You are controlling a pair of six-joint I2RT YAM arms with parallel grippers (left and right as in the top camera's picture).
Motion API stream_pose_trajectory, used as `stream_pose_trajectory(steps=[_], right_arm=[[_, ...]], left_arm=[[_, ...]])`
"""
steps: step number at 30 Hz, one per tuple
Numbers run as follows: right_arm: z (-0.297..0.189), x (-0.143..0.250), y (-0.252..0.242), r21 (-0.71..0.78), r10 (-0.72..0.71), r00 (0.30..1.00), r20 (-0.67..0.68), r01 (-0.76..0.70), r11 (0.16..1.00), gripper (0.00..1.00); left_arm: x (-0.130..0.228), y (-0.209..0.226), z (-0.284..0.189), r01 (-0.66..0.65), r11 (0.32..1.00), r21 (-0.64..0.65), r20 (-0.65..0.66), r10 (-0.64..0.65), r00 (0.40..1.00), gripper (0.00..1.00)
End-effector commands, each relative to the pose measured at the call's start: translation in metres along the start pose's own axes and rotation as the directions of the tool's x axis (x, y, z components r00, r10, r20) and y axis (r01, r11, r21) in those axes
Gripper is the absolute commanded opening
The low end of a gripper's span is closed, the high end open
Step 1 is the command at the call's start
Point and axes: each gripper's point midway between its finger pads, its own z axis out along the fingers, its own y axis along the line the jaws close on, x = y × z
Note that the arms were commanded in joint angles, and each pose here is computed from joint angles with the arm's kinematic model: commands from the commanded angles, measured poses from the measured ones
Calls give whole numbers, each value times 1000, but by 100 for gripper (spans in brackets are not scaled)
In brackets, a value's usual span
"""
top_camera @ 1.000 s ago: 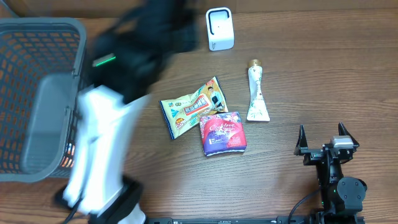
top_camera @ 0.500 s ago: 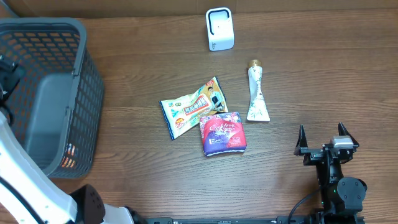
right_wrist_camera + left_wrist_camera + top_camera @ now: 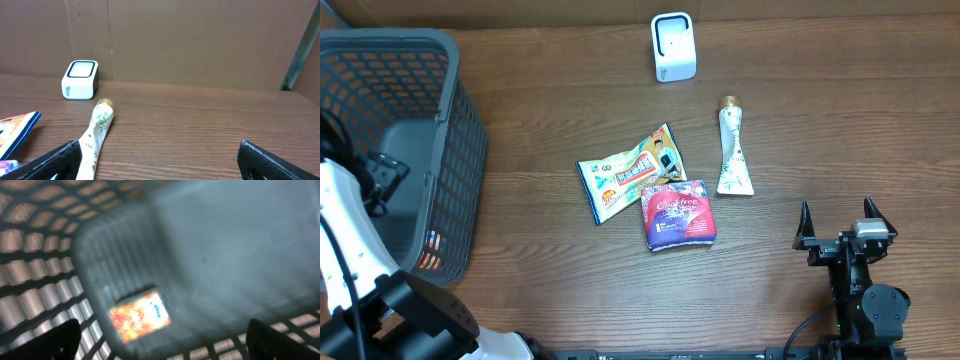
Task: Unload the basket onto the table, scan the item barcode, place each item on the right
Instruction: 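Reach the left gripper back into the basket toward the orange tissue pack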
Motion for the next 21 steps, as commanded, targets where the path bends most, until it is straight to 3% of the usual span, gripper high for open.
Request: stream_pose_trajectory(steps=[1,12,21], right_arm=[[0,2,0,2,-1,1000,3,1,1000,100],[0,2,0,2,-1,1000,3,1,1000,100],[0,2,0,2,-1,1000,2,1,1000,100]], left_arm=[[21,-2,25,-117,993,31,-51,119,992,94],[66,17,77,-201,979,-28,-140,195,971,80],[78,33,92,-204,974,-101,-148,188,971,64]])
